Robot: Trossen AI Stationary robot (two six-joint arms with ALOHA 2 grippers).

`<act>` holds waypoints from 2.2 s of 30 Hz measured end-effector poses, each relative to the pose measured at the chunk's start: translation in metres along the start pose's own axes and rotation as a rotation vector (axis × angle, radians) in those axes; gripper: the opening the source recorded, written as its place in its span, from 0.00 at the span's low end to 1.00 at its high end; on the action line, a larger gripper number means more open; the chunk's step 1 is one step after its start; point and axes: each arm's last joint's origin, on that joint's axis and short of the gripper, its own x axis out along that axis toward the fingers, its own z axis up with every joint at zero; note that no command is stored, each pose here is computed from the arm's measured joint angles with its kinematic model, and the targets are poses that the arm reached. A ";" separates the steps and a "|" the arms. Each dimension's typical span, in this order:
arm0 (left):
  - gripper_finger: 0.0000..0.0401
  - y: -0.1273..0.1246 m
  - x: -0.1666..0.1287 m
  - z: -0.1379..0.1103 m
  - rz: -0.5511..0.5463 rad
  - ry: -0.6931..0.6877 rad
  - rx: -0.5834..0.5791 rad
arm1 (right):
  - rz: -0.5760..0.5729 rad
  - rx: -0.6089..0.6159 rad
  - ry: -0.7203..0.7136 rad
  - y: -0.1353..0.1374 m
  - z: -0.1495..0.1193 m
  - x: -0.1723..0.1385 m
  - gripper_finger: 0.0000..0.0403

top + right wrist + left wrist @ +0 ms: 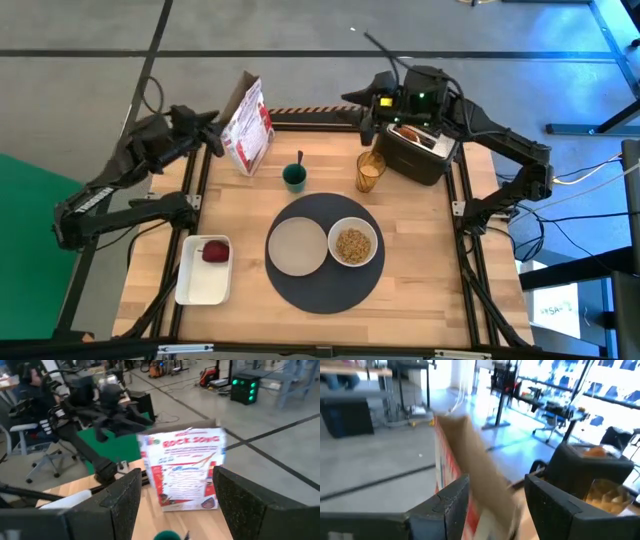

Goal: Arrange a breakfast setting
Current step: Pour the cereal from the cereal box into the white bowl, then adjust the cereal box

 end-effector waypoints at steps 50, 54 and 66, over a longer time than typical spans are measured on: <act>0.46 -0.020 0.095 0.032 0.058 0.324 0.078 | -0.355 0.342 0.461 -0.160 -0.078 -0.028 0.58; 0.47 0.006 0.114 0.026 0.177 0.382 -0.028 | -0.288 0.334 0.378 -0.149 -0.070 -0.016 0.58; 0.63 0.080 0.176 -0.019 0.416 0.641 -0.255 | -0.207 0.370 0.287 -0.114 -0.062 0.007 0.58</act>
